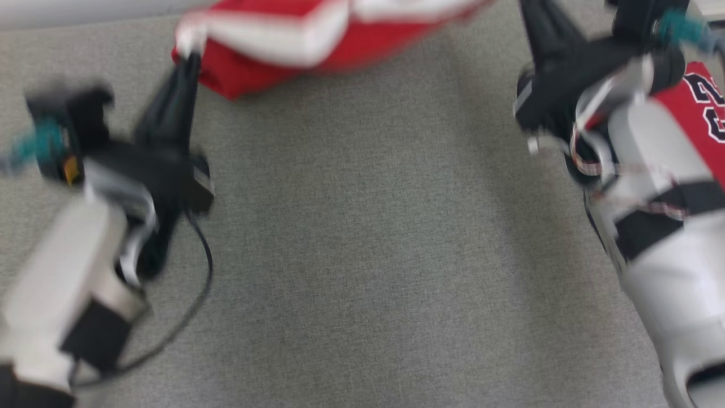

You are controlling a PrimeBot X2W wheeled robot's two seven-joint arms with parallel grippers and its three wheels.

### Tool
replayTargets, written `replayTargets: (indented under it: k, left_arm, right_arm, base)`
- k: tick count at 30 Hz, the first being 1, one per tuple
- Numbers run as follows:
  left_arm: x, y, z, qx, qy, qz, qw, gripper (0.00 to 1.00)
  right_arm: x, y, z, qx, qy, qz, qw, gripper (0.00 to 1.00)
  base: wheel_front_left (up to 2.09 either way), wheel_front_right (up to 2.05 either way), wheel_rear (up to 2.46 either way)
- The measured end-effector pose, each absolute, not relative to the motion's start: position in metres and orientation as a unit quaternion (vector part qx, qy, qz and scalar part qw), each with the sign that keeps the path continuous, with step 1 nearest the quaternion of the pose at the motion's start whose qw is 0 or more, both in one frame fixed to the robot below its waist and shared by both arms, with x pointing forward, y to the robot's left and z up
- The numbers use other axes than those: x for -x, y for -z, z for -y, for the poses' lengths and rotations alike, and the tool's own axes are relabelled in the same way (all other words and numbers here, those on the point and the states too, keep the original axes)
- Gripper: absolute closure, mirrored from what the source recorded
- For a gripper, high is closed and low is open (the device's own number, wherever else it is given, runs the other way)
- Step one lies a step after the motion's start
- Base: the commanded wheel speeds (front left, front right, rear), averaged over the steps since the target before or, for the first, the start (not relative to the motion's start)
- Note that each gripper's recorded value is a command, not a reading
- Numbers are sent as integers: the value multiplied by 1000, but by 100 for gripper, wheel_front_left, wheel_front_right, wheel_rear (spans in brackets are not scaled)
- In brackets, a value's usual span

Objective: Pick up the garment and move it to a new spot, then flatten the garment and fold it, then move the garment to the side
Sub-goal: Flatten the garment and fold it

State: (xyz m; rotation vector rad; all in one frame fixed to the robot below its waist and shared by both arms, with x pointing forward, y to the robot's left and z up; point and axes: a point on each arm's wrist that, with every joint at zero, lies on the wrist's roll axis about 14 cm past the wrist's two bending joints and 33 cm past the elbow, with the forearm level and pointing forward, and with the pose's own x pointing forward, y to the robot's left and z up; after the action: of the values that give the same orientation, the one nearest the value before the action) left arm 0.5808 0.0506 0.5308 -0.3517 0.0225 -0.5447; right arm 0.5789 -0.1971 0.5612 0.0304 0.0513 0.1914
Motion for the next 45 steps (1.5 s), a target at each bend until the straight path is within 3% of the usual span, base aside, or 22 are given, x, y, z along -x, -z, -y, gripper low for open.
replayTargets:
  k: [5,12,23,30,34,37,45]
  left_arm:
    - [-516,-459,-42,196,266,-121,936,100]
    - [-430,-436,-40,236,242,-186,923,100]
    - [-351,-452,-58,258,194,-177,930,100]
    - [-328,-457,-82,252,148,-162,943,100]
    - [-314,-447,-87,247,136,-180,943,100]
    - [-305,-445,-82,253,143,-187,938,100]
    - [-341,-468,-72,257,154,-139,944,100]
  right_arm:
    - [-533,-528,202,-7,-119,-77,990,100]
    - [-450,-520,205,-31,-127,-107,986,100]
    - [-339,-512,211,-29,-92,-163,982,100]
    - [-270,-486,212,47,-97,-283,953,100]
    - [-256,-478,210,54,-103,-314,942,100]
    - [-263,-490,206,57,-108,-290,949,100]
    - [-325,-523,183,73,-158,-210,962,100]
  base:
    - [0,0,0]
    - [0,0,0]
    - [0,0,0]
    - [0,0,0]
    - [0,0,0]
    - [0,0,0]
    - [0,0,0]
